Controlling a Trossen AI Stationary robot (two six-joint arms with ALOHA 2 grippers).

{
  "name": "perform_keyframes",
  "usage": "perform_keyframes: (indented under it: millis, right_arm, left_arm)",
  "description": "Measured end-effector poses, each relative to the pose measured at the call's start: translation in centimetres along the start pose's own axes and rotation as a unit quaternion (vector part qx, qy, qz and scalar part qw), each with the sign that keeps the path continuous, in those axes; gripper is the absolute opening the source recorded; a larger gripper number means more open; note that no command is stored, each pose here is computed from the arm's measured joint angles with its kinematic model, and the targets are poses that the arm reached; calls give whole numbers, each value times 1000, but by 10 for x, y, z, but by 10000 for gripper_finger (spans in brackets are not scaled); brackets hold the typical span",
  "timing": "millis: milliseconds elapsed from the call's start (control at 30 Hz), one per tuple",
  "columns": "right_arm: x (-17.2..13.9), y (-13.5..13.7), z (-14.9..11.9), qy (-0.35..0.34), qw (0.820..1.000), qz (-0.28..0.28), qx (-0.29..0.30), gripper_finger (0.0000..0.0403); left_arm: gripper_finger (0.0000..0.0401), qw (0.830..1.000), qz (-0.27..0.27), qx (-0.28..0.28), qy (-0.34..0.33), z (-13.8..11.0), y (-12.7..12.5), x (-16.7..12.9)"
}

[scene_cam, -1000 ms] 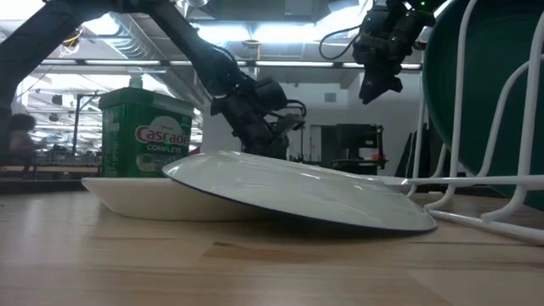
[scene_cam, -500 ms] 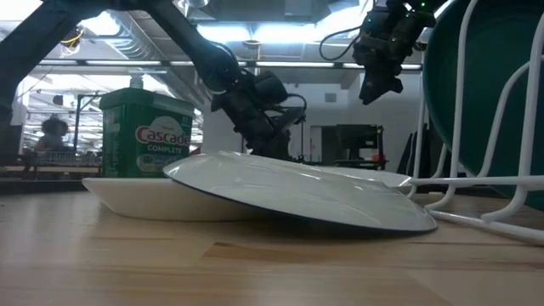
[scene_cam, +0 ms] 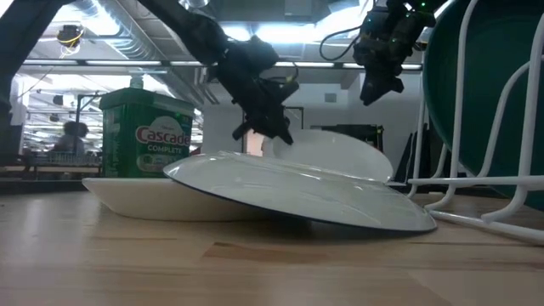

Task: Sort dishes
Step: Put the top white plate on the dish rack

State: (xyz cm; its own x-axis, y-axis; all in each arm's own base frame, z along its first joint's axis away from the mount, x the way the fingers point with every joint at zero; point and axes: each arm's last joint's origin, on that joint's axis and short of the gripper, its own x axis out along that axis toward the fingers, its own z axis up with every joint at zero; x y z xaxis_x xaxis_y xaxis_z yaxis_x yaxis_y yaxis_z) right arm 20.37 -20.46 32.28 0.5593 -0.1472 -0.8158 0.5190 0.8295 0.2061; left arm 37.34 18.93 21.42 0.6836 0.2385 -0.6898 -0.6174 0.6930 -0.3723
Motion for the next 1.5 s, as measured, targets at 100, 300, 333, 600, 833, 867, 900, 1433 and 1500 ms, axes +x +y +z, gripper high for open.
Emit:
perform_keyframes:
  millis: [100, 300, 333, 600, 833, 867, 900, 1433, 1500]
  right_arm:
    - [0, -1, 0, -1, 1000, -11, -1, 127]
    - [0, -2, 3, -14, 999, -32, -5, 127]
    - [0, -2, 3, -14, 999, -32, -6, 127]
    - [0, -2, 3, -14, 999, -32, 7, 127]
    - [-15, 1, 11, -20, 999, -50, 6, 127]
    - [-19, 2, 13, -24, 998, -56, 5, 127]
    - [-24, 3, 15, -28, 998, -60, 4, 127]
    - [-99, 24, 41, -96, 993, -70, -14, 127]
    - [-105, 26, 42, -101, 992, -70, -15, 127]
  left_arm:
    - [0, 1000, 10, 18, -20, 5, -3, -11]
    - [0, 995, 40, 74, -55, 10, -13, -26]
    - [0, 994, 46, 85, -60, 10, -15, -28]
    - [0, 975, 109, 170, -97, 12, -31, -51]
    - [0, 956, 156, 205, -141, 13, -51, -83]
    - [0, 954, 161, 210, -141, 11, -54, -87]
    - [0, 952, 167, 217, -141, 10, -56, -92]
    - [0, 915, 197, 285, -208, -23, -120, -152]
    - [0, 913, 190, 289, -216, -28, -128, -159]
